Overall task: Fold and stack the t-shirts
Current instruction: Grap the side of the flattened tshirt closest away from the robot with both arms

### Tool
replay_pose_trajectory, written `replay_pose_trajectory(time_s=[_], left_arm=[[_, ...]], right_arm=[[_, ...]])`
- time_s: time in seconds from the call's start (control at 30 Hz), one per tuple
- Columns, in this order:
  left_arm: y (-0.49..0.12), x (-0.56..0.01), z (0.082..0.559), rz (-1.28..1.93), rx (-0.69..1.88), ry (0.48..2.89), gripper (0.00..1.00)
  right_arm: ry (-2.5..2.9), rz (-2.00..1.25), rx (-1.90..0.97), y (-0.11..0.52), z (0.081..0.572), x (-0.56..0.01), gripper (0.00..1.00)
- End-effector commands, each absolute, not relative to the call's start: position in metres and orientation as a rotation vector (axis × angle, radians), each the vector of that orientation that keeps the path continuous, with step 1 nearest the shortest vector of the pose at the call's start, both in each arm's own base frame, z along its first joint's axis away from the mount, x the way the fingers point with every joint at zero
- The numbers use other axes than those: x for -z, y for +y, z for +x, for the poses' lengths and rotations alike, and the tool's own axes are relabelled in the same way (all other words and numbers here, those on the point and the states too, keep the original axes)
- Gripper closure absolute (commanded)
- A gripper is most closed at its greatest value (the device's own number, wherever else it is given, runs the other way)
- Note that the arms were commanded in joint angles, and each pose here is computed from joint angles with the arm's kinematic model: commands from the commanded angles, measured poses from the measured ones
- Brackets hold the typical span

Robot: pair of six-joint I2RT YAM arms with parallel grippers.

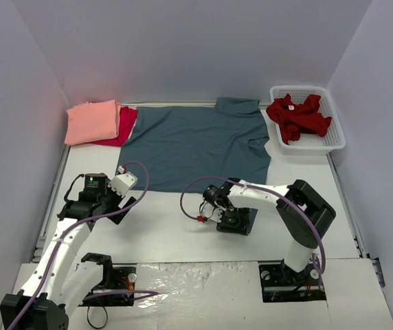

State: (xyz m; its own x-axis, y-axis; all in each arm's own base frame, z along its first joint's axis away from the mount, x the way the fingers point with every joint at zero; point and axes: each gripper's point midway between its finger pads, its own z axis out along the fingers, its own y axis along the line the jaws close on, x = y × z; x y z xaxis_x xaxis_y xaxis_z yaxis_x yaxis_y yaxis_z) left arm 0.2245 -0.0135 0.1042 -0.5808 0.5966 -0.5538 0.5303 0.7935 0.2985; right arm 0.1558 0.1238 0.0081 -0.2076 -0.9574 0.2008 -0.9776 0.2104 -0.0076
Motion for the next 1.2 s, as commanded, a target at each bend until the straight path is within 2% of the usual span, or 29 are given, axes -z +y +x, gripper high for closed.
replay_pose_trajectory(time_s=[0.0, 0.13, 0.27, 0.63, 0.73, 0.77, 0.93, 1.17], left_arm=[[-0.011, -0.116, 0.231, 0.814, -0.161, 2.289, 0.06], [-0.011, -0.115, 0.231, 0.816, -0.158, 2.293, 0.06], [-0.010, -0.116, 0.231, 0.817, -0.161, 2.292, 0.06], [-0.010, -0.116, 0.229, 0.821, -0.162, 2.292, 0.06], [-0.011, -0.117, 0.229, 0.825, -0.159, 2.290, 0.06], [-0.011, -0.116, 0.229, 0.826, -0.159, 2.291, 0.05], [-0.011, -0.119, 0.229, 0.841, -0.163, 2.281, 0.06], [-0.007, -0.127, 0.233, 0.883, -0.201, 2.253, 0.06]], right_arm=[[-2.300, 1.856, -0.209, 0.124, 0.151, -0.013, 0.59], [-2.320, 1.840, -0.211, 0.126, 0.151, -0.008, 0.63], [-2.313, 1.824, -0.233, 0.126, 0.149, -0.001, 0.72], [-2.324, 1.810, -0.273, 0.124, 0.151, 0.002, 0.82], [-2.341, 1.811, -0.282, 0.124, 0.152, -0.002, 0.88], [-2.347, 1.814, -0.290, 0.124, 0.153, -0.004, 0.92], [-2.369, 1.825, -0.290, 0.124, 0.155, -0.019, 1.00], [-2.400, 1.838, -0.280, 0.123, 0.155, -0.035, 1.00]])
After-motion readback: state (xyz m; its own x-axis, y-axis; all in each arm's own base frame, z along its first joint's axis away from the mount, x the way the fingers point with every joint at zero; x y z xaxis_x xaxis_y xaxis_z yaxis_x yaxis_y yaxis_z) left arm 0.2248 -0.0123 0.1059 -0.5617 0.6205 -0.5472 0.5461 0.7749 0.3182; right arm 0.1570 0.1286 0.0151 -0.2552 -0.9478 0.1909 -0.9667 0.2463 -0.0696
